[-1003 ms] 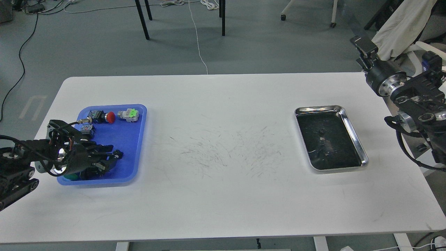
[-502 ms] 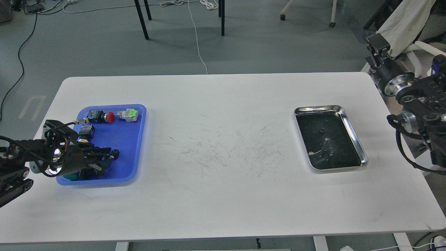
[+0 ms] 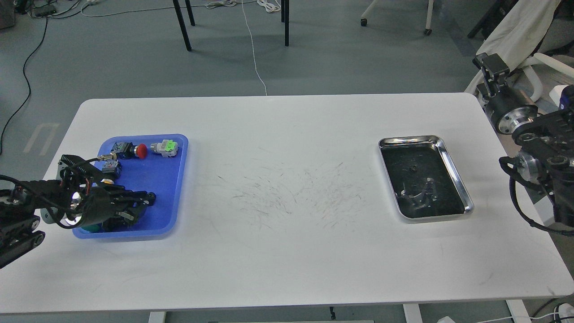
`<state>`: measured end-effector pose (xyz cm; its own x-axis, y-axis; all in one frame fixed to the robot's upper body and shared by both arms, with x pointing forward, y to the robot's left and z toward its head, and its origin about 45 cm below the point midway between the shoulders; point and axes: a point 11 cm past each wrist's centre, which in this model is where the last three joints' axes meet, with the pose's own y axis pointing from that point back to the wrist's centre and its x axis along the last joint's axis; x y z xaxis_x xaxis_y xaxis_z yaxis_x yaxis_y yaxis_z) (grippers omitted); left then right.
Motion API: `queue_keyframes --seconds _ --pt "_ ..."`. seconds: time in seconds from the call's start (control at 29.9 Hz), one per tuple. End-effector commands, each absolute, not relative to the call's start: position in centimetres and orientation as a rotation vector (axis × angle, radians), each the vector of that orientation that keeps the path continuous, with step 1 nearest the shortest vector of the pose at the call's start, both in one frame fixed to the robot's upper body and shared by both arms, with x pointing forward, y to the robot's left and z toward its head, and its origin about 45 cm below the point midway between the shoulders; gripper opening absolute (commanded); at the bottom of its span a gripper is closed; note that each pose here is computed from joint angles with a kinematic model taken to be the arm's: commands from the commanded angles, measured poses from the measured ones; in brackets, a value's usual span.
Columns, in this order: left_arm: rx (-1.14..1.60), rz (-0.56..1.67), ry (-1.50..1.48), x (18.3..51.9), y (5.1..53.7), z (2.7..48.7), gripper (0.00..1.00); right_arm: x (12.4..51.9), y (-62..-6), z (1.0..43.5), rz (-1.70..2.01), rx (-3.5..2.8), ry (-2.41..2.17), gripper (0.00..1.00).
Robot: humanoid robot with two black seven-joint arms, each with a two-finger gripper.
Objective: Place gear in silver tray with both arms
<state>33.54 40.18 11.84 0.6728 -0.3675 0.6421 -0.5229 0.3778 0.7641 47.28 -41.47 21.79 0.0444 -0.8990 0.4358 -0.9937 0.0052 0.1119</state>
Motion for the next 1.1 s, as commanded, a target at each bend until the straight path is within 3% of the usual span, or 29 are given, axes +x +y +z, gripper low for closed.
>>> queue_keyframes --seconds 0.0,0.2,0.3,1.07 --pt "1.225 0.122 -0.885 33.6 40.2 11.9 0.34 47.2 -41.6 21.7 0.334 1.941 -1.905 0.86" --pt "1.224 0.128 -0.885 33.8 40.2 12.0 0.39 47.1 -41.7 21.6 0.332 1.938 -1.905 0.86" --pt "1.222 0.129 -0.884 33.8 40.1 12.0 0.47 46.8 -41.8 21.1 0.321 1.936 -1.901 0.86" --pt "1.185 0.123 -0.894 34.3 38.2 11.7 0.48 46.8 -42.7 21.5 0.208 1.940 -2.052 0.87"
